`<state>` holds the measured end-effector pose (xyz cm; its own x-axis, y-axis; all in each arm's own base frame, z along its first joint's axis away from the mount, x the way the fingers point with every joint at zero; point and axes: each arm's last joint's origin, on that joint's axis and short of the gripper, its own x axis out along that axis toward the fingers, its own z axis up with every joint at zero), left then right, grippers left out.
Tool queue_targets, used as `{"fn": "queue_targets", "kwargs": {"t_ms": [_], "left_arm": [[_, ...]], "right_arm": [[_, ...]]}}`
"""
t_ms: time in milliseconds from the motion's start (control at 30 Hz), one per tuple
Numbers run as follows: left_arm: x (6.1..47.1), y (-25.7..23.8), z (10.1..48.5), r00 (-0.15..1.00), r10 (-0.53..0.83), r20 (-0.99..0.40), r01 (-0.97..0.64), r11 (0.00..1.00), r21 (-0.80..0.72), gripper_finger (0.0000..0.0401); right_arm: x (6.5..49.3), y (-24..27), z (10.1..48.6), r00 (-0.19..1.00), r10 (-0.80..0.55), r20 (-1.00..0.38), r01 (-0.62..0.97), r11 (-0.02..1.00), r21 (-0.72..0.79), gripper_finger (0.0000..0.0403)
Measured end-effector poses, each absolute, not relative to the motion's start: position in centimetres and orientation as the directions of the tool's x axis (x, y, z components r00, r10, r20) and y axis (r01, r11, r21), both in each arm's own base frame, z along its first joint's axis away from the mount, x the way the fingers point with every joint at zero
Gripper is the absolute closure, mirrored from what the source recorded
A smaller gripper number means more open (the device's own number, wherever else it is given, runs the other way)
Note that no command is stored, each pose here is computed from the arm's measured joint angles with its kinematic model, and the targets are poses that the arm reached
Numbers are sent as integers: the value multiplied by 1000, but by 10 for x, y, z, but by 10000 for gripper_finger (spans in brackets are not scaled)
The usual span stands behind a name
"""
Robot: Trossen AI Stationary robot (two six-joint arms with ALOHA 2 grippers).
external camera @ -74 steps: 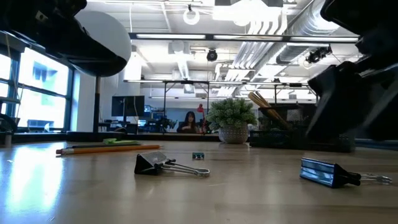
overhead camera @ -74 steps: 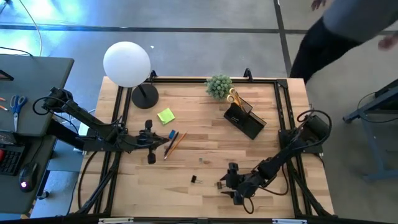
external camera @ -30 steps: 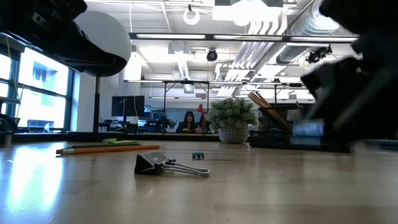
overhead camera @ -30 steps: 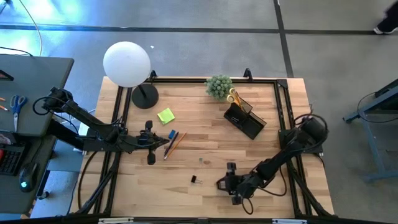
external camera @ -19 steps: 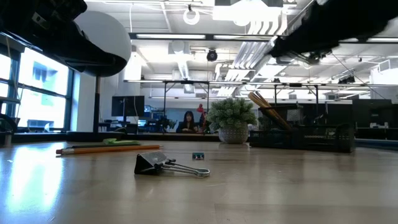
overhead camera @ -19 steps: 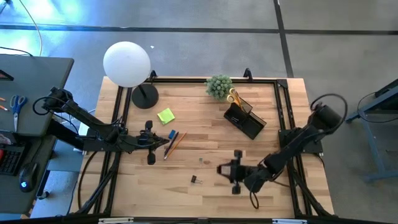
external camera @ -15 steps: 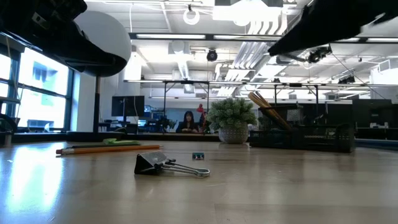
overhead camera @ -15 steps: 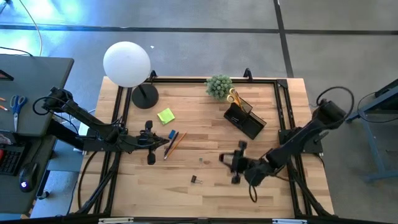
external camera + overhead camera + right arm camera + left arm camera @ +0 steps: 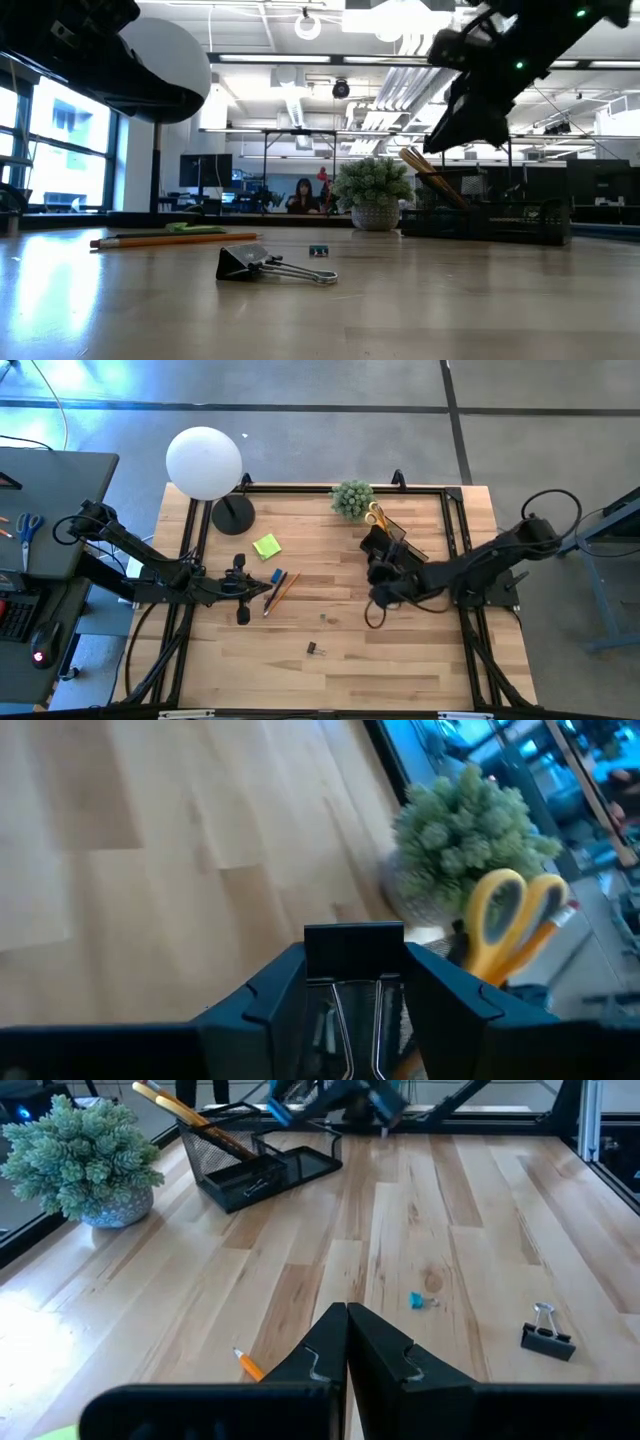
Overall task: Pick and place office supplies into organizer
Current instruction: Put the right black binder clip into the desk organizer
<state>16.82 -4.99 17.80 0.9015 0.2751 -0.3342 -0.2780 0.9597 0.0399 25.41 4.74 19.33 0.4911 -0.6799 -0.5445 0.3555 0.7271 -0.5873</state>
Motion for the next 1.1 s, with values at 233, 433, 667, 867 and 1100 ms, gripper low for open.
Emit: {"fn": "queue_targets", "kwargs": {"t_ms": [233,433,667,867,1100], "left_arm": [[169,-50,176,898,276,-343,-277,960,46,400],[173,-52,169,887,281,-367,-281,958,55,400],[178,-54,164,882,286,-374,-283,957,63,400],[181,-55,164,891,281,-356,-278,959,62,400],[181,-55,164,892,279,-356,-275,959,64,400]], "right_arm": [[259,19,192,428,-690,-584,390,724,-570,253],[260,2,192,387,-699,-601,426,714,-555,257],[259,-18,191,339,-708,-619,454,700,-551,246],[258,-30,190,316,-690,-652,470,710,-524,245],[257,-39,189,311,-651,-692,483,736,-475,249]]}}
